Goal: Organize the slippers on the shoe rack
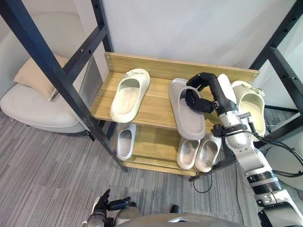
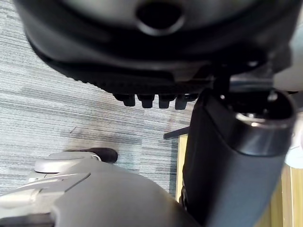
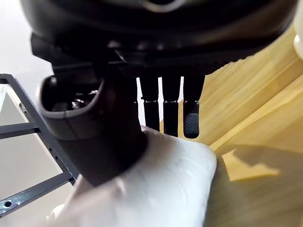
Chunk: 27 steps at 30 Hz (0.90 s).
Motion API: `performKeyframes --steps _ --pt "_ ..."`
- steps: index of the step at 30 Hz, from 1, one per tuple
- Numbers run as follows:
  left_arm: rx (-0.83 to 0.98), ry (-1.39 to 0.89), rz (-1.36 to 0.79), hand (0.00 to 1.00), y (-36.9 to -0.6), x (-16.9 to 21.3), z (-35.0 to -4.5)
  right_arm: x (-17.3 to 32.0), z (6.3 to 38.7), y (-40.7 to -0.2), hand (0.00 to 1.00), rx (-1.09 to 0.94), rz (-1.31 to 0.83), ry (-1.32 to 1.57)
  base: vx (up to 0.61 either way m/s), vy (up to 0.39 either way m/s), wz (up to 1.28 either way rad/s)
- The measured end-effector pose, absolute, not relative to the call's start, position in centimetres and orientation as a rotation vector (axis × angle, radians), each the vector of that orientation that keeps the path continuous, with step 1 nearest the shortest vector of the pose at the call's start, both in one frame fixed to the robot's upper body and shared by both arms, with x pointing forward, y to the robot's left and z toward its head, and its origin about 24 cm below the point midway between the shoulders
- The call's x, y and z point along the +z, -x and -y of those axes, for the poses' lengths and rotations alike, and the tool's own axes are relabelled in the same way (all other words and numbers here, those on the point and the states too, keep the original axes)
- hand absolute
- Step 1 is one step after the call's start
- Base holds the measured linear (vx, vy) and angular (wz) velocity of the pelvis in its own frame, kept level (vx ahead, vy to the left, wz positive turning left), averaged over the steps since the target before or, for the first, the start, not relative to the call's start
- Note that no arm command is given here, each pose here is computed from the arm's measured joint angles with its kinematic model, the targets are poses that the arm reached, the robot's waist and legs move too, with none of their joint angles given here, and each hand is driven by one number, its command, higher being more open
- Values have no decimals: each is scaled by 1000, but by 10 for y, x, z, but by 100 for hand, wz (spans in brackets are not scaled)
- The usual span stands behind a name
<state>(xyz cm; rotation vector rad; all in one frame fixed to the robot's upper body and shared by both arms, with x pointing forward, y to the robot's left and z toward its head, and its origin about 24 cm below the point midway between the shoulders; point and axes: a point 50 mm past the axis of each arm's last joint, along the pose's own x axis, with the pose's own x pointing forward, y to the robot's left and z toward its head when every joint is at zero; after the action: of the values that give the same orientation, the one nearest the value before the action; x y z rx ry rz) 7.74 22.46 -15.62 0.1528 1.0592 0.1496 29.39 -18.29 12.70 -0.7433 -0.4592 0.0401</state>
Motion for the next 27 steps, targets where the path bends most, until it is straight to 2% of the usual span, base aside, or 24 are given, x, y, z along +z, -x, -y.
performKeyframes --steps 10,17,27 --pt "150 -156 -1056 100 -79 -156 -226 128 182 -293 0 44 461 711 3 3 1" --pt "150 -155 -1059 100 -79 -156 -224 130 170 -276 0 57 504 651 -1 4 -1" --pt "146 -165 -1065 100 -78 -157 -221 191 151 -233 0 -75 884 468 -39 20 -4"
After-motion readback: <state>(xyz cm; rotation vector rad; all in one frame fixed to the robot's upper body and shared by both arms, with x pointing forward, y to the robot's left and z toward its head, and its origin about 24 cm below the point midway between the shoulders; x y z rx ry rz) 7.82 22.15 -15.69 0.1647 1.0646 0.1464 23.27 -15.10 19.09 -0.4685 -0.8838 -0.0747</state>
